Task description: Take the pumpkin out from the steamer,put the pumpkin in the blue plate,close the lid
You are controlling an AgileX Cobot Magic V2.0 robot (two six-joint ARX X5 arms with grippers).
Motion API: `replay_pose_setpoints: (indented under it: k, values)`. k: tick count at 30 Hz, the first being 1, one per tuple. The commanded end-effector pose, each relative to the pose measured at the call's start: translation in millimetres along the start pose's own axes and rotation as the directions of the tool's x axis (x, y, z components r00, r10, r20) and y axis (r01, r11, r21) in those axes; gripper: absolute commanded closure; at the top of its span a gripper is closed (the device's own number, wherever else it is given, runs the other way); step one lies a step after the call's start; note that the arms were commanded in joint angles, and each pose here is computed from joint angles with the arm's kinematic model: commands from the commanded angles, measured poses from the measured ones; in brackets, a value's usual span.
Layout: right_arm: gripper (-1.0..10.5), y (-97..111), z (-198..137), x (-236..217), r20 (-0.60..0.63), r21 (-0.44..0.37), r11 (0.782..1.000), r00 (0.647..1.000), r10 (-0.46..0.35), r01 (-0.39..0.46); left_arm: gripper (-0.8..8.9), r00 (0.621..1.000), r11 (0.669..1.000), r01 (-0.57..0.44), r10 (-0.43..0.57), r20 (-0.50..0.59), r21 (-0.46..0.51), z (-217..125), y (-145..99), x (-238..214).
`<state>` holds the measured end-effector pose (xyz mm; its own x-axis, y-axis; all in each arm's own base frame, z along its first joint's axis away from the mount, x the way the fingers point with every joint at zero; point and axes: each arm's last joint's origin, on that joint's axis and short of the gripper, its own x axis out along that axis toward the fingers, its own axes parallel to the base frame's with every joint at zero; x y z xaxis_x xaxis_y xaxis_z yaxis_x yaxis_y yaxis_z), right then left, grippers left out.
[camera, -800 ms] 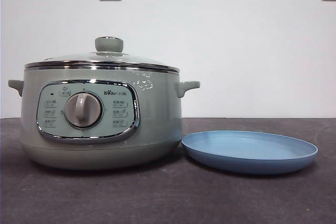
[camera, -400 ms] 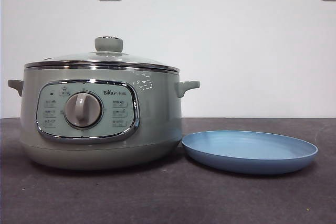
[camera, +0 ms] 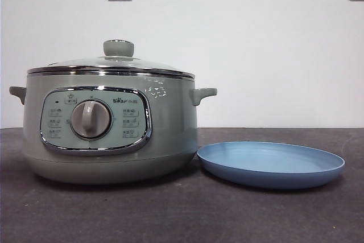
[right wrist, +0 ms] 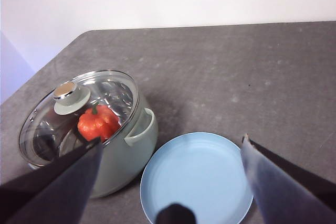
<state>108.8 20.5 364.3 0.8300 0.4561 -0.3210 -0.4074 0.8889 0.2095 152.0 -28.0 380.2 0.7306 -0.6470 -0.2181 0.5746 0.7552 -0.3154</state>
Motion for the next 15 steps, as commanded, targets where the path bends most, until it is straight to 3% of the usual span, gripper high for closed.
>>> replay_pose_setpoints:
  k: [1,7,15]
  values:
    - [5.1,0.5,0.8,-0.1,0.005,0.004,1.000,1.000,0.005,-0.005,4.09,0.999,1.000,-0.005,0.007,-0.051,0.021,6.4,3.3,17.7]
    - [5.1,0.4,0.6,0.0,0.003,0.005,1.000,1.000,0.004,-0.004,4.09,0.985,0.993,-0.053,0.068,-0.158,0.102,13.7,1.6,61.7]
    - [5.1,0.4,0.2,-0.1,-0.001,0.007,1.000,1.000,0.004,-0.004,4.09,0.945,0.966,-0.110,0.174,-0.276,0.235,-2.2,-5.3,121.7]
